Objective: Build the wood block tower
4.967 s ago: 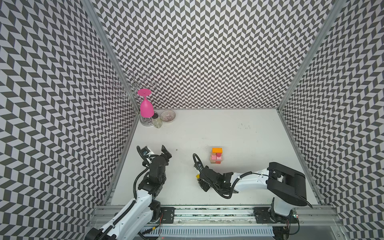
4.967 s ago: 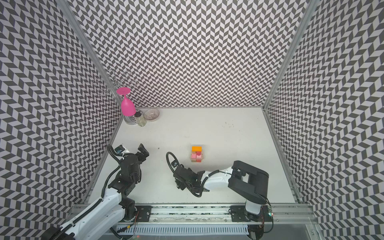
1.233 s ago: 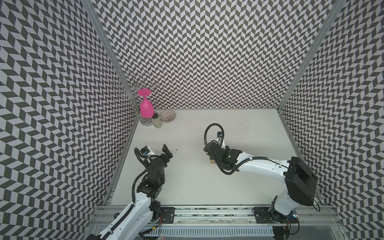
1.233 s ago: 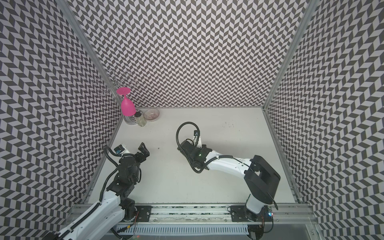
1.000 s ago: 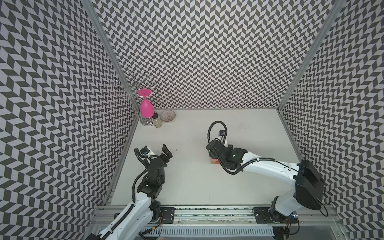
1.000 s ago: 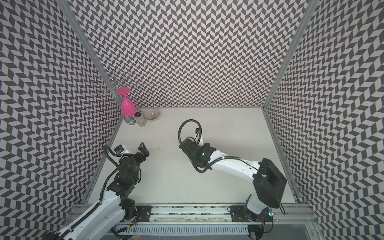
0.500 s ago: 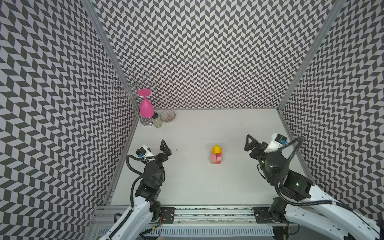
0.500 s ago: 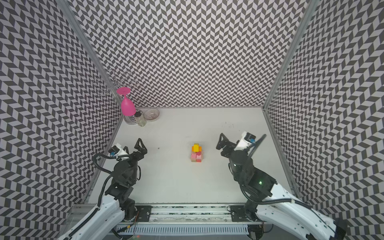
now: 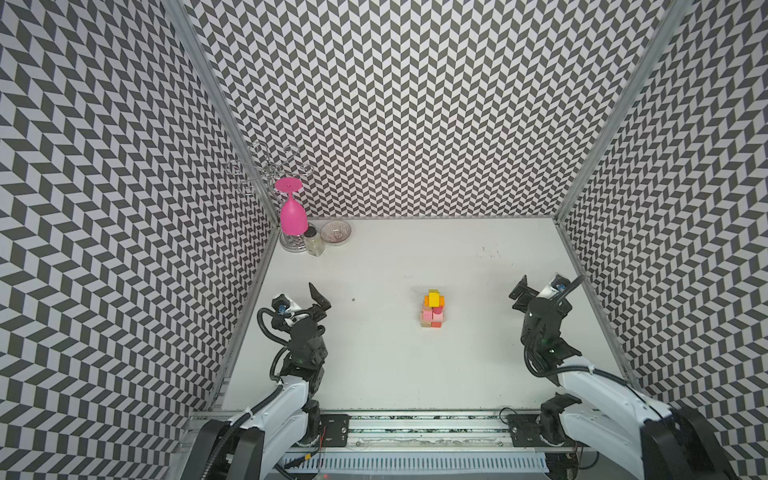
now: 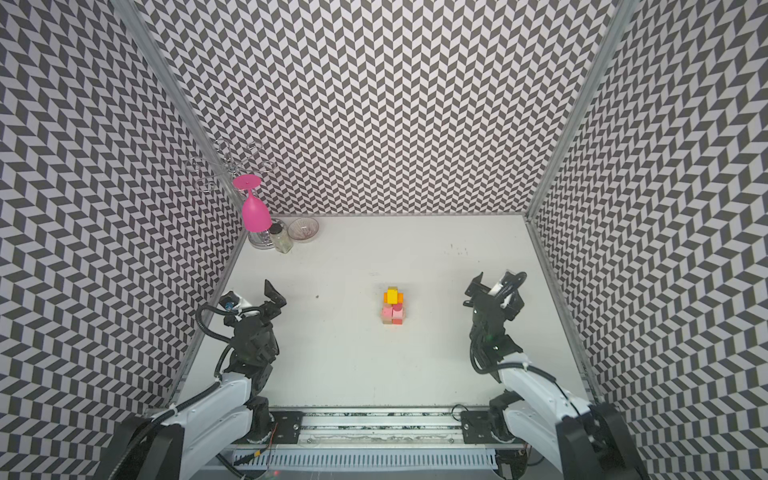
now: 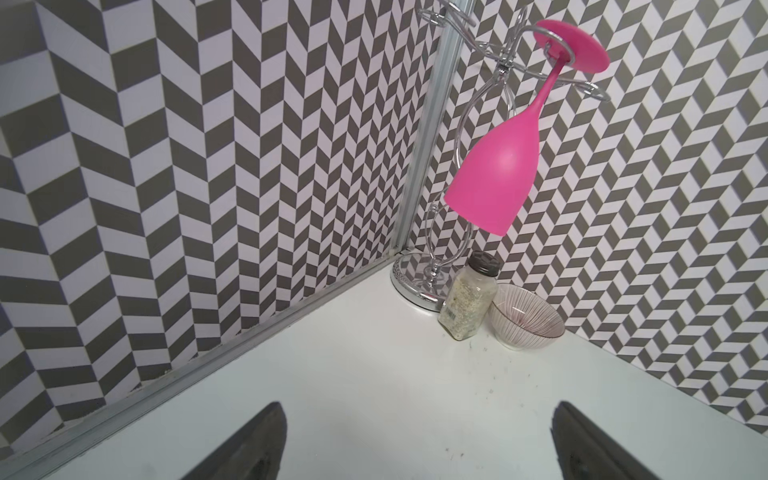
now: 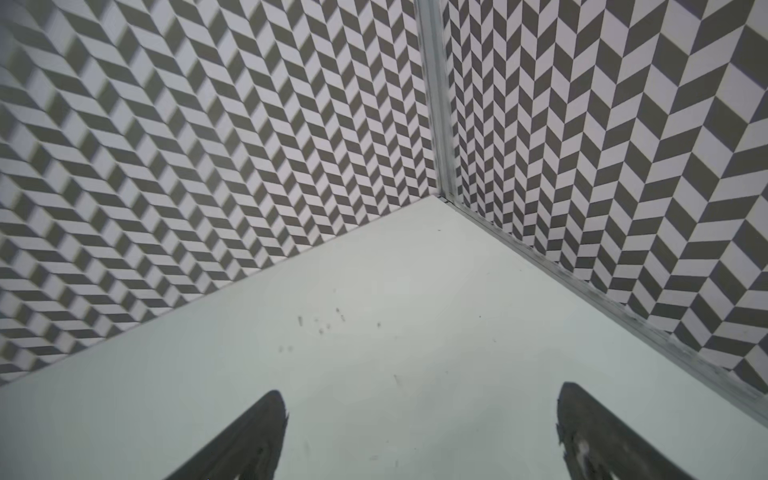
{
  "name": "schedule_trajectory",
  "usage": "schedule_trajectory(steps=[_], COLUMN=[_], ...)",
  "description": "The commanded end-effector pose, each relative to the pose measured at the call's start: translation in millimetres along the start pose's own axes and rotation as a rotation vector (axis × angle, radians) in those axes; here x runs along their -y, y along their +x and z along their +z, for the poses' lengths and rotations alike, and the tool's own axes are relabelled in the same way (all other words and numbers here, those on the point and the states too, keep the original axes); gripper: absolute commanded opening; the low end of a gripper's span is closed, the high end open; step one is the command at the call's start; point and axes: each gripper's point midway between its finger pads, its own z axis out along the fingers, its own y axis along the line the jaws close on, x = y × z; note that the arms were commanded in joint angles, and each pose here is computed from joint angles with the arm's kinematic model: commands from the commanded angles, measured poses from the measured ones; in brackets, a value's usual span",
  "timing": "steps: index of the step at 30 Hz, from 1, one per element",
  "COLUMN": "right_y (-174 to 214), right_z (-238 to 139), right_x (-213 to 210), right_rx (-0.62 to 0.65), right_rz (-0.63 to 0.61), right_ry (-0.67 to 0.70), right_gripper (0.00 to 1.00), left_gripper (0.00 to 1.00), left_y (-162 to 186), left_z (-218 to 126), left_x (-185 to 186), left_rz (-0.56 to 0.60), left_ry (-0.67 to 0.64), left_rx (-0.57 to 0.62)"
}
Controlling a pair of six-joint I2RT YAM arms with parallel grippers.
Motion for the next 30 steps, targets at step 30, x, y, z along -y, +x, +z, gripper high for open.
schedule_trajectory(steps=[30], right_y=[6.6], right_z=[37.6], right_x=[-29.0], right_rx=[0.155], right_rz=[-0.098], right_ry=[-0.271], right_gripper=[1.0], left_gripper=[1.0], left_y=[29.2], left_z=[54.3], left_x=[62.7], left_rz=[0.239], left_ry=[0.29], left_rx=[-0.026])
